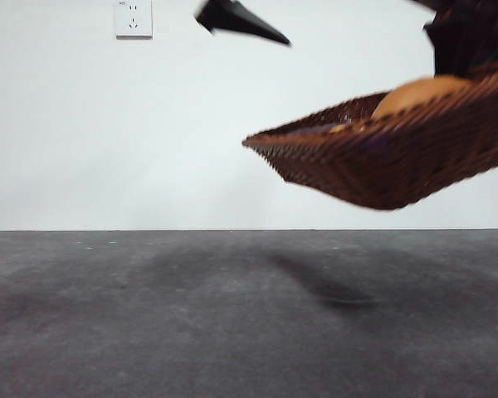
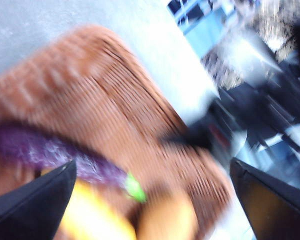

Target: Help me put the vegetables on the table into the basket

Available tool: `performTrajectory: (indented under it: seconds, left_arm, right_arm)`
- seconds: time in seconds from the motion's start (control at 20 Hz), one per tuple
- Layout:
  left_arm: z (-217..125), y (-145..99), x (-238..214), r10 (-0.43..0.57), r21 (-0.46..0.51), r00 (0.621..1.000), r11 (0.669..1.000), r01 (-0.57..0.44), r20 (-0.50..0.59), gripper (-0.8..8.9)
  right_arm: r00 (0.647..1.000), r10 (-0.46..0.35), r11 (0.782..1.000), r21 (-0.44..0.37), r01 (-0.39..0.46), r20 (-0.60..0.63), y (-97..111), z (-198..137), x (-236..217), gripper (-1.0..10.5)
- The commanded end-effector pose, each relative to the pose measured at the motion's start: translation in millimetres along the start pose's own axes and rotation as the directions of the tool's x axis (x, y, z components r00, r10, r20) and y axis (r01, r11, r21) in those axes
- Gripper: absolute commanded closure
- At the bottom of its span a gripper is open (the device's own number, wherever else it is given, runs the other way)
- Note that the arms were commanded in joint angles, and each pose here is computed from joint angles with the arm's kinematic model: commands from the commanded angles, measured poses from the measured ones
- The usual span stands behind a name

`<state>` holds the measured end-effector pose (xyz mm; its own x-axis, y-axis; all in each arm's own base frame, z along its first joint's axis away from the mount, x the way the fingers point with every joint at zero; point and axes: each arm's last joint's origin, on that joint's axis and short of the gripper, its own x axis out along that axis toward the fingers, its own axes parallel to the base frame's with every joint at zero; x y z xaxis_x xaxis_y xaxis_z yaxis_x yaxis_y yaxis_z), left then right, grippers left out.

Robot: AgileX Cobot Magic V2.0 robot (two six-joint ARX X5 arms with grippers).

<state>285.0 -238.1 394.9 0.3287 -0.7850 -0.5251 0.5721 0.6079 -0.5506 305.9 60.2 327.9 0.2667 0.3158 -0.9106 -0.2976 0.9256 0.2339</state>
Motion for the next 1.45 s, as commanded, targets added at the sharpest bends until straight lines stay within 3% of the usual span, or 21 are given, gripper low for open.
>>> performTrajectory:
  seconds: [0.05, 0.15, 0.25, 0.35, 0.45, 0.5, 0.55, 0.6, 0.65, 1.0, 1.2, 1.25, 1.35, 1.4, 1.45]
  left_arm:
    - [-14, -5, -29, 0.083, 0.205, 0.994, 0.977, -0.066, -0.075, 2.92]
    - [-31, -12, -57, 0.164, 0.269, 0.973, 0.956, -0.117, -0.161, 2.93]
    - [-43, -22, -80, 0.187, 0.295, 0.961, 0.948, -0.123, -0.201, 2.93]
    - [-52, -33, -100, 0.179, 0.324, 0.963, 0.940, -0.107, -0.201, 2.93]
    - [-62, -40, -113, 0.185, 0.336, 0.954, 0.937, -0.099, -0.237, 2.94]
    - [-66, -42, -115, 0.228, 0.350, 0.943, 0.927, -0.135, -0.240, 3.56]
    - [-69, -47, -119, 0.251, 0.372, 0.942, 0.915, -0.156, -0.223, 5.01]
    - [-72, -52, -120, 0.249, 0.390, 0.943, 0.909, -0.150, -0.219, 7.13]
    - [-75, -57, -121, 0.245, 0.397, 0.945, 0.906, -0.144, -0.217, 8.13]
    - [-86, -72, -146, 0.224, 0.416, 0.962, 0.899, -0.141, -0.156, 8.18]
    - [-91, -74, -171, 0.251, 0.412, 0.965, 0.889, -0.201, -0.070, 8.18]
    - [-92, -75, -177, 0.256, 0.414, 0.965, 0.885, -0.214, -0.048, 8.18]
    - [-95, -75, -188, 0.285, 0.416, 0.958, 0.872, -0.258, -0.002, 8.18]
    - [-96, -75, -192, 0.296, 0.416, 0.955, 0.866, -0.277, 0.018, 8.18]
    - [-98, -75, -197, 0.298, 0.416, 0.954, 0.864, -0.284, 0.034, 8.18]
  right_arm:
    - [1.000, 0.002, 0.999, 0.045, -0.002, 0.000, -19, 10, 17, 9.5]
    - [1.000, 0.020, 0.995, 0.099, -0.020, 0.007, -44, 17, 31, 9.6]
    - [0.994, 0.096, 0.983, 0.150, -0.103, 0.049, -73, 23, 45, 9.6]
    - [0.985, 0.154, 0.974, 0.157, -0.164, 0.072, -96, 28, 64, 9.6]
    - [0.985, 0.163, 0.973, 0.154, -0.171, 0.062, -112, 32, 85, 9.6]
    - [0.982, 0.180, 0.972, 0.142, -0.186, 0.060, -116, 35, 96, 9.6]
    - [0.976, 0.210, 0.967, 0.135, -0.215, 0.053, -120, 38, 106, 9.6]
    - [0.973, 0.225, 0.963, 0.142, -0.229, 0.043, -123, 41, 113, 9.6]
    - [0.973, 0.229, 0.962, 0.146, -0.232, 0.037, -127, 45, 121, 9.6]
    - [0.969, 0.248, 0.950, 0.204, -0.238, -0.025, -140, 52, 150, 9.5]
    - [0.967, 0.251, 0.944, 0.232, -0.236, -0.035, -140, 51, 152, 9.3]
    - [0.967, 0.251, 0.941, 0.245, -0.234, -0.039, -140, 50, 151, 8.4]
    - [0.969, 0.241, 0.938, 0.269, -0.219, -0.052, -140, 49, 151, 3.2]
    - [0.970, 0.238, 0.939, 0.270, -0.215, -0.056, -140, 49, 151, 1.8]
    - [0.969, 0.240, 0.937, 0.274, -0.215, -0.064, -139, 48, 148, 1.9]
